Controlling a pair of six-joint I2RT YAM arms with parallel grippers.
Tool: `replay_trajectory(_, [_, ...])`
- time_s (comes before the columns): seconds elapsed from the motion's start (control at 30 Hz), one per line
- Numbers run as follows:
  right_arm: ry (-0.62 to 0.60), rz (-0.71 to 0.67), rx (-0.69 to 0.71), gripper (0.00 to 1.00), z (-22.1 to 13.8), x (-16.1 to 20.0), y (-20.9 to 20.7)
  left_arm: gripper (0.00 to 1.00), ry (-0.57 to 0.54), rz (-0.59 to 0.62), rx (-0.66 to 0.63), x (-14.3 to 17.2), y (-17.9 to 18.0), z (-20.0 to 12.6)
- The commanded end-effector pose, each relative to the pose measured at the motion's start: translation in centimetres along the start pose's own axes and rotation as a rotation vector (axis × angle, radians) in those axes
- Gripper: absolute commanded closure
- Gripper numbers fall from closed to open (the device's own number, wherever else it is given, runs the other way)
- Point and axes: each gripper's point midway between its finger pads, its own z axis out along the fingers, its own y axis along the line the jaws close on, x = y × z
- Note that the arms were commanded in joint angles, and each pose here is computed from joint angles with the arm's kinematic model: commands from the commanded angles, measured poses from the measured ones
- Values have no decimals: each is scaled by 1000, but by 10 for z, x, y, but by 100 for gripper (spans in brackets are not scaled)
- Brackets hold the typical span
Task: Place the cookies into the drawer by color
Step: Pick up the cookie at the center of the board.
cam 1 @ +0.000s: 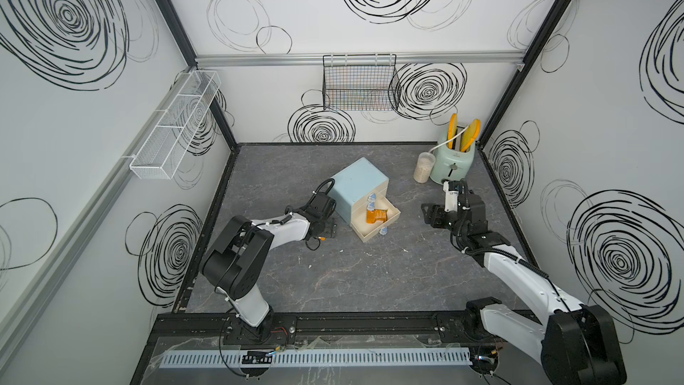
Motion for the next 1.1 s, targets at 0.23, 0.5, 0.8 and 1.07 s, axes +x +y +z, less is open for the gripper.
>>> replay_trajectory(0.23, [-3, 18, -11, 28, -4, 0, -2, 42, 8, 5, -49, 5, 9, 4])
replay_trajectory(0.5, [-4, 19, -11, 28, -5, -1, -2, 57, -63, -50, -90, 0, 22, -13])
replay_trajectory(0.8, [-12, 11, -6, 28, -7, -4, -3, 63, -193, -77, -100, -17, 25, -58])
replay_trajectory(1.07, [-12, 12, -16, 28, -8, -5, -2, 63, -254, -7, 61, -29, -19, -110])
